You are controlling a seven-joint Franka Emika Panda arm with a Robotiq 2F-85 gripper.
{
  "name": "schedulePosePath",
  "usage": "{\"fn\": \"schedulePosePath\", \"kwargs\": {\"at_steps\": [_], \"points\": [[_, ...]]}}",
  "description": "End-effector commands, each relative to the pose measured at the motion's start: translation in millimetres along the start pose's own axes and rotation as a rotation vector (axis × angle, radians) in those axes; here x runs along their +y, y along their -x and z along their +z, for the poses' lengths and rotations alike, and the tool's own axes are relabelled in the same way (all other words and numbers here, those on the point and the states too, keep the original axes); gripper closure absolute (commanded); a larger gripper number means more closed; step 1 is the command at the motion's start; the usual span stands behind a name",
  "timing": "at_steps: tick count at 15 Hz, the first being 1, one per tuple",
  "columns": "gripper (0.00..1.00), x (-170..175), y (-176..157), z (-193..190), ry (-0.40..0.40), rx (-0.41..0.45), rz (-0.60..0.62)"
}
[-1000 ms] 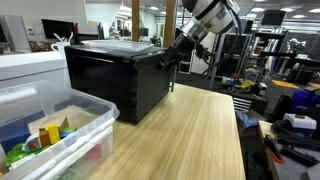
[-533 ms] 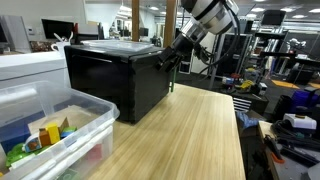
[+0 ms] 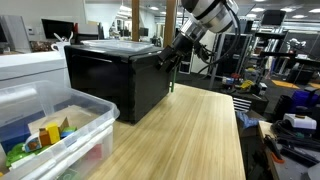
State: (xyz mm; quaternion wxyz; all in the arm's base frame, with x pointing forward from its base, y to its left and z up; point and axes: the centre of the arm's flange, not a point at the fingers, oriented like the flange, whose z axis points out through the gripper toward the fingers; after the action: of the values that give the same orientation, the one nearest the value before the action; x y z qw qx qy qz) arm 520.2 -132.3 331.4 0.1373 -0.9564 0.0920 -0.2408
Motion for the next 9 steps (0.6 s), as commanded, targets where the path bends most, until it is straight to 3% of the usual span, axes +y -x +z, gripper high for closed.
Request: {"fn": "schedulePosePath", "kwargs": {"at_steps": [1,3,9], "points": [[0.0,0,0,0,0.0,0.0,0.0],[0.0,0,0,0,0.0,0.0,0.0],[0.0,-1,4,20,0.02,0.104,0.075]]}}
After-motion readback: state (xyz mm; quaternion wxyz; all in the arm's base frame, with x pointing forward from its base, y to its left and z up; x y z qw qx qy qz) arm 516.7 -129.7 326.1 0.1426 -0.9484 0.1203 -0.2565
